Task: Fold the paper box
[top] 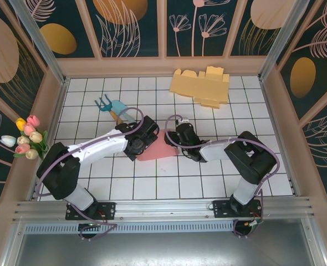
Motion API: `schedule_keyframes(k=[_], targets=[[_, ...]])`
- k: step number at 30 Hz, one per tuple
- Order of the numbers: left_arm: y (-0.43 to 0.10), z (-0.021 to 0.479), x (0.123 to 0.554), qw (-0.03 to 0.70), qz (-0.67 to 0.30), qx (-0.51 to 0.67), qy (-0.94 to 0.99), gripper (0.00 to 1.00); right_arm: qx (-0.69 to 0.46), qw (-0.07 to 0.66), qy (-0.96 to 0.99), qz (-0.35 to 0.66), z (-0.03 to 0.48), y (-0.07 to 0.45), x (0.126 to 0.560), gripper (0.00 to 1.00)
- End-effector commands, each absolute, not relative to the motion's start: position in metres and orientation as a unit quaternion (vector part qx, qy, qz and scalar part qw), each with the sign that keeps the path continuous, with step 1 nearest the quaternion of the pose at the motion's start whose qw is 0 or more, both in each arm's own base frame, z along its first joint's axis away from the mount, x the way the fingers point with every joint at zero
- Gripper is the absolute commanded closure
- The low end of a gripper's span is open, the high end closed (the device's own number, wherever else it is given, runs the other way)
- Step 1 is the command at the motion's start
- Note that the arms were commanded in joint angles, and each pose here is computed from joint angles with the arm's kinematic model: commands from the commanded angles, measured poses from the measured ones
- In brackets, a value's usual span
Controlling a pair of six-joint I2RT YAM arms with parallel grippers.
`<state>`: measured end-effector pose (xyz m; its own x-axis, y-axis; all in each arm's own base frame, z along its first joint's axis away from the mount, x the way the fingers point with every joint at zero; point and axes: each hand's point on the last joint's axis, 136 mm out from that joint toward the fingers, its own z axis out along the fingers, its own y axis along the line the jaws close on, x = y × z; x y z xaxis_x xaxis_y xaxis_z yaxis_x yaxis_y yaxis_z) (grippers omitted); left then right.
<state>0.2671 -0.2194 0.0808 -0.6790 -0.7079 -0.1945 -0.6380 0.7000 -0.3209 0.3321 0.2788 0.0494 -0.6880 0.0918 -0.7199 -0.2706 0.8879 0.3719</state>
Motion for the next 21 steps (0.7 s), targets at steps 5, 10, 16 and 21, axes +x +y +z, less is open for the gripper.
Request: schedule_keyframes(k=[5,10,16,21], targets=[[-0.234,0.074,0.255,0.134,-0.145,-0.399,0.895,0.01,-0.058,0.337,0.915,0.216,0.018,0.264,0.305,0.43],[-0.226,0.065,0.254,0.136,-0.120,-0.406,0.896,0.02,-0.059,0.337,0.914,0.216,0.017,0.264,0.304,0.43],[-0.224,0.055,0.252,0.134,-0.103,-0.401,0.900,0.01,-0.058,0.335,0.915,0.217,0.015,0.264,0.303,0.43],[-0.209,0.068,0.264,0.180,-0.059,-0.380,0.905,0.02,-0.060,0.334,0.916,0.216,0.013,0.263,0.301,0.43]])
